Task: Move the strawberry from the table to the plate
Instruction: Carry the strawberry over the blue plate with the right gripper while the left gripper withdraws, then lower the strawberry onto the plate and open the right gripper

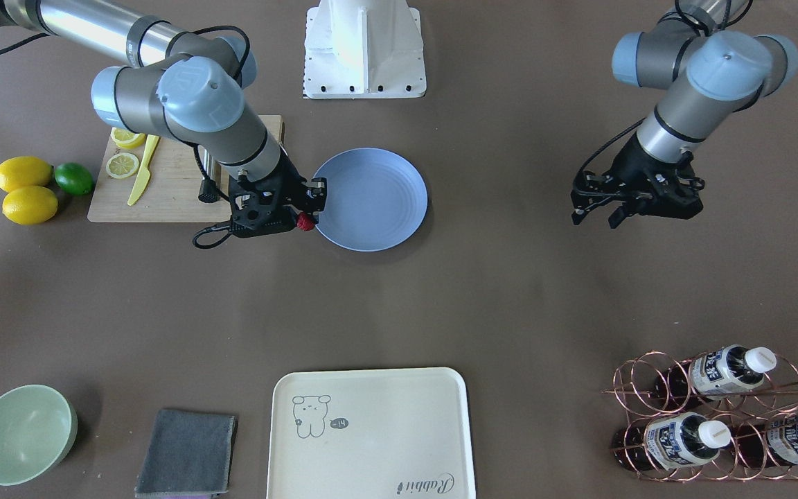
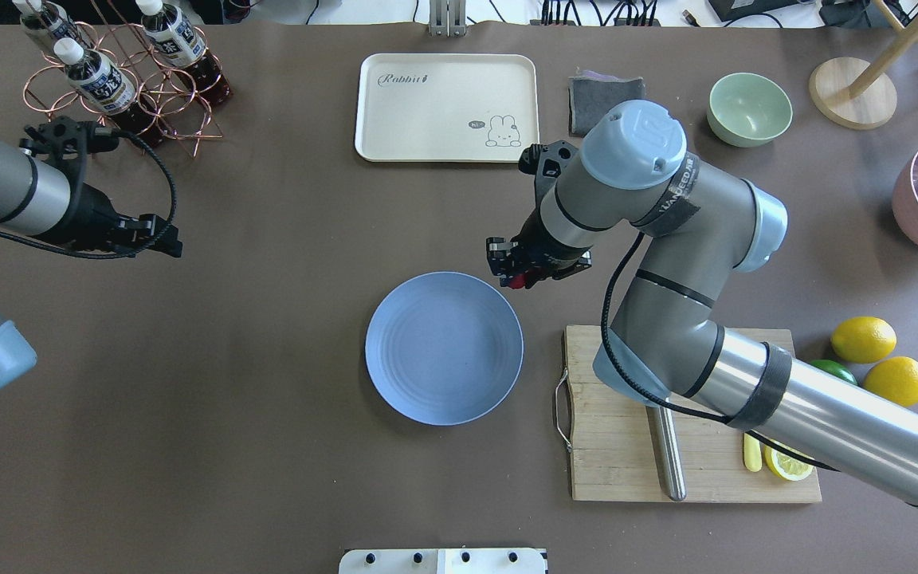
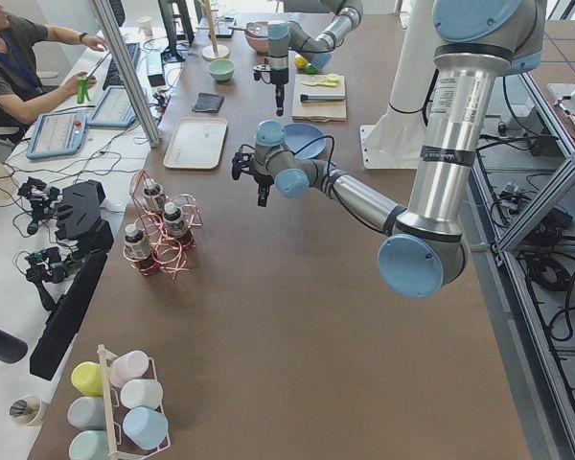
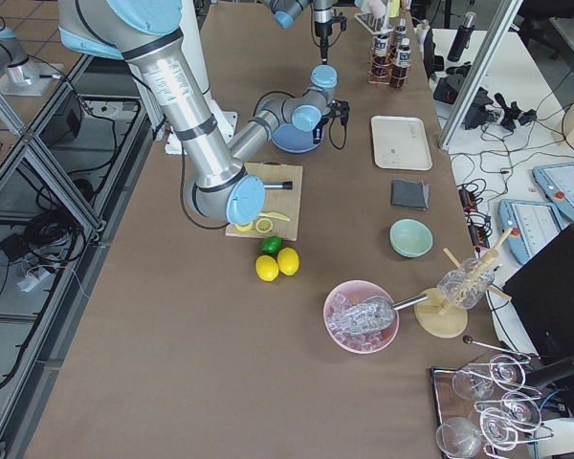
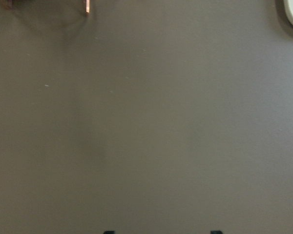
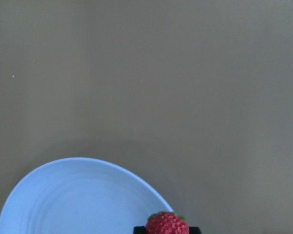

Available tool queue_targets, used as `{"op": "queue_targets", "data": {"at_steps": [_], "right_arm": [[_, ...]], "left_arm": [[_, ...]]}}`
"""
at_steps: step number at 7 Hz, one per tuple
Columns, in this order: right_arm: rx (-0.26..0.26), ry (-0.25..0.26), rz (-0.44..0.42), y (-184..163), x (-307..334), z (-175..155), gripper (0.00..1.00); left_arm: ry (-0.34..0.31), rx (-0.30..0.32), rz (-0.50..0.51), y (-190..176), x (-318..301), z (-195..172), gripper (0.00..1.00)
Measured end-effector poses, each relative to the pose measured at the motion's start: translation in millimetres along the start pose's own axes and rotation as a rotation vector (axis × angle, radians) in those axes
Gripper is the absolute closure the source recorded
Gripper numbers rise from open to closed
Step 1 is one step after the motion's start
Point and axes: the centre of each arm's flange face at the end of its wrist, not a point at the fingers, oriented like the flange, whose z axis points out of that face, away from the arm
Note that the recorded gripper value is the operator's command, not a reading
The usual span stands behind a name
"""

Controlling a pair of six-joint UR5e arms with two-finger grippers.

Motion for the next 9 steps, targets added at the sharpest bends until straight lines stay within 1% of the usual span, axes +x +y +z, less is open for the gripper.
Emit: {"op": "queue_targets", "data": {"at_steps": [2,3,6,9], "right_arm": [[0.015,0.026,-0.007,43,-36,30,1.00],[0.025,0.042,-0.018,57,-44,45,1.00],[0.027,0.060,-0.013,76,-65,72,1.00],[0.022,0.067,-0.011,82,-66,80,1.00]], "left_arm": [[-0.022,-0.018,0.051,-2,-69,-21,0.24],[-0.032,-0.022,0.066,-2,-91,-26,0.23],[-0.030,-0.026,0.072,-2,-105,-32,0.22],[-0.025,-0.021,0.071,-3,-106,-36,0.20]]}}
